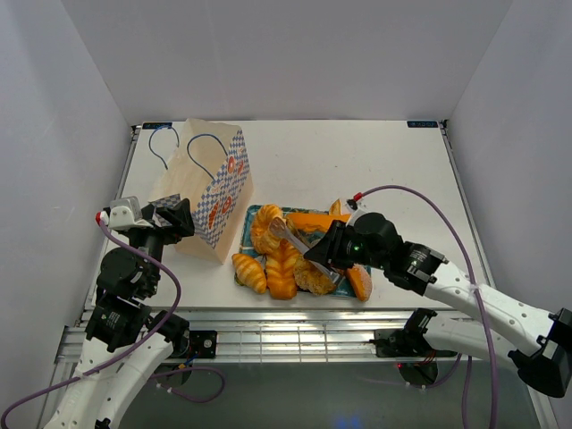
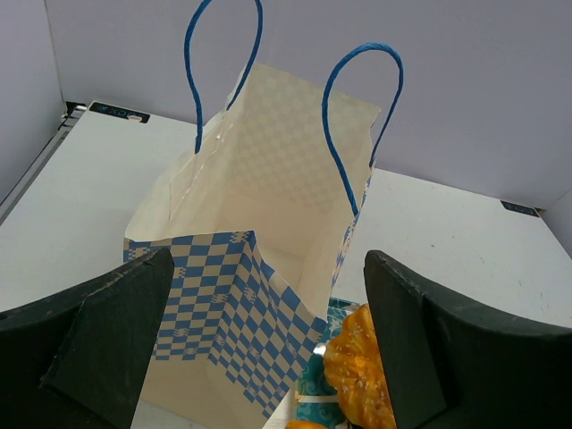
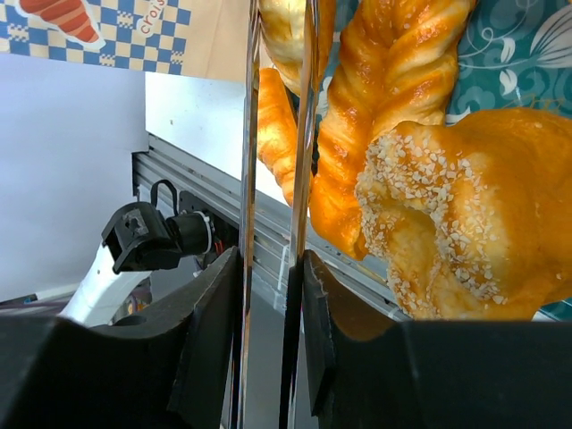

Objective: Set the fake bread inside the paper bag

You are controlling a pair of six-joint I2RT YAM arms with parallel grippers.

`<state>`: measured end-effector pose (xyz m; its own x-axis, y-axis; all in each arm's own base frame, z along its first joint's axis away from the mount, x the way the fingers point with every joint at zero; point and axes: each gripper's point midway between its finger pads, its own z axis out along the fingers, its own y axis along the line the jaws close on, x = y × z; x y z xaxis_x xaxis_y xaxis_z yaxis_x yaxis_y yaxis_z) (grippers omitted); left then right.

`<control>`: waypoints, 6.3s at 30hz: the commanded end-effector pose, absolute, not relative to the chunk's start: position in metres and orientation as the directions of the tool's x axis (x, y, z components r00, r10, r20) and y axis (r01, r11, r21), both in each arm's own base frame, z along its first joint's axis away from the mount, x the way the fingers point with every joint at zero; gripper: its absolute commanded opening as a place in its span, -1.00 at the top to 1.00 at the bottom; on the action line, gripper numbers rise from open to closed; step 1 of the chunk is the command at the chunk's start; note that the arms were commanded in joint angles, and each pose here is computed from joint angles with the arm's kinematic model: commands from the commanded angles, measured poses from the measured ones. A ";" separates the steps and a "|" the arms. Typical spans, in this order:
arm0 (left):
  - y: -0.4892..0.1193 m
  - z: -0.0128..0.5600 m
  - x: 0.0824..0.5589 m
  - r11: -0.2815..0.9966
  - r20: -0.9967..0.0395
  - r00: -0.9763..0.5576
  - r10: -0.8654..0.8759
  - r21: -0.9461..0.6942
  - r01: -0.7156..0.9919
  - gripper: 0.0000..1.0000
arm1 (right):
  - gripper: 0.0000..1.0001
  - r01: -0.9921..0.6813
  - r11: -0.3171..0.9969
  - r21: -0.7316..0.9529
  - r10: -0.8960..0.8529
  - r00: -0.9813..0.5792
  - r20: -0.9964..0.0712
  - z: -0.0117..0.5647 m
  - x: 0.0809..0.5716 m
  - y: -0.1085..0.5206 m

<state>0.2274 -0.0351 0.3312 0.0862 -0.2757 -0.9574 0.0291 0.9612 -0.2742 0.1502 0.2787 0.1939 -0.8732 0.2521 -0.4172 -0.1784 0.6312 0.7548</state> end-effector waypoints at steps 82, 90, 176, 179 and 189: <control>-0.033 0.367 0.366 0.853 -0.862 -0.185 -0.472 -0.500 0.153 1.00 | 0.84 -0.806 0.371 0.461 0.268 -0.382 -0.885 0.472 0.133 0.349; -0.035 0.366 0.358 0.852 -0.864 -0.174 -0.472 -0.498 0.160 1.00 | 0.85 -0.678 0.533 0.506 0.310 -0.399 -0.863 0.433 0.170 0.358; -0.033 0.343 0.352 0.915 -0.929 -0.121 -0.349 -0.366 0.172 1.00 | 0.46 -0.575 0.550 0.606 0.317 -0.527 -0.788 0.425 0.193 0.424; -0.032 0.347 0.351 0.917 -0.932 -0.110 -0.345 -0.360 0.174 1.00 | 0.47 -0.581 0.550 0.600 0.320 -0.517 -0.794 0.431 0.189 0.424; -0.027 0.347 0.350 0.926 -0.936 -0.096 -0.339 -0.350 0.145 1.00 | 0.48 -0.583 0.568 0.581 0.349 -0.469 -0.811 0.449 0.185 0.409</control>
